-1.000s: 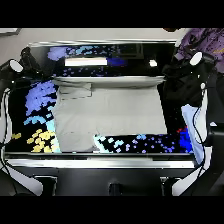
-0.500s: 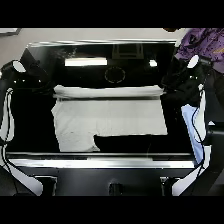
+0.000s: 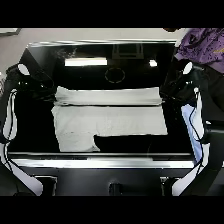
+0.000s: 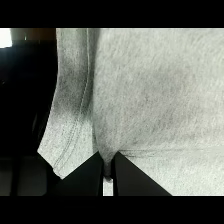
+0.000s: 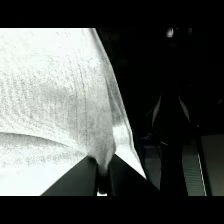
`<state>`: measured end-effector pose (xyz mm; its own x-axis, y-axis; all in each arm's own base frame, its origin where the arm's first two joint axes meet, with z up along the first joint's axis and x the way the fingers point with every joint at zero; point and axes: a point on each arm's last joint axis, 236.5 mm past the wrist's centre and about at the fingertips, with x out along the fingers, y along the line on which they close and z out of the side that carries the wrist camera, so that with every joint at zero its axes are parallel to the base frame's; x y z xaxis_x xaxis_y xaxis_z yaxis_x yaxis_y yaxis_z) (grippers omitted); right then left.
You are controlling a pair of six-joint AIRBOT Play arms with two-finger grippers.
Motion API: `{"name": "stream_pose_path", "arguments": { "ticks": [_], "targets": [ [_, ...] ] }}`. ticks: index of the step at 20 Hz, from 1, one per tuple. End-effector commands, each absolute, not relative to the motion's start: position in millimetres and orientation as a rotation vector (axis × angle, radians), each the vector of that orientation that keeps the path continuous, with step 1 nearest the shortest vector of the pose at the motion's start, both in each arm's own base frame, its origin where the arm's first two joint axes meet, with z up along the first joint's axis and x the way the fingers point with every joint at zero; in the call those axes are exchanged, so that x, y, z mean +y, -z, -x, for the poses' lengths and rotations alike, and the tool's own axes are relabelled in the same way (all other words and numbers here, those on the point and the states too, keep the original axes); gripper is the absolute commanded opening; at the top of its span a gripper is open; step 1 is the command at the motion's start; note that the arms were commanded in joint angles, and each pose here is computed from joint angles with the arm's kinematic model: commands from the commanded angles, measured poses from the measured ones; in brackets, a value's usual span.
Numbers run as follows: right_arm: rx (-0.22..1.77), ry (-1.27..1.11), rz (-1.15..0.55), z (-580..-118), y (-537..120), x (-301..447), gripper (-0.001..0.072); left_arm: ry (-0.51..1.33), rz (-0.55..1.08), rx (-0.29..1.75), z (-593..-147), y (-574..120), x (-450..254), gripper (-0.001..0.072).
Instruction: Fold the clothes and pants, and hang the long-sleeved shirts on hangers.
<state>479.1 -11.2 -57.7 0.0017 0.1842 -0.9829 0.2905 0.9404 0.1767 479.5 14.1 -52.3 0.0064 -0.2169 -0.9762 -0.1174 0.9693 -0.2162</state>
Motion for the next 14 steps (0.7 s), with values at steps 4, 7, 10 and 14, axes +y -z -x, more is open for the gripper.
{"name": "stream_pose_path", "arguments": {
  "ticks": [4,7,10,14],
  "targets": [
    [1.635,0.070,-0.400,-473,77,-4,0.0032,0.079,0.270,1.605,-476,67,14,0.0023],
    [1.646,0.072,-0.403,-474,86,-4,0.0090,0.071,0.279,1.597,-480,73,14,0.0067],
    [1.618,0.069,-0.409,-480,86,-3,0.0178,0.029,0.314,1.539,-495,73,16,0.0328],
    [1.626,0.056,-0.413,-475,72,0,0.0262,-0.004,0.337,1.424,-520,37,23,0.0608]
  ]
}}
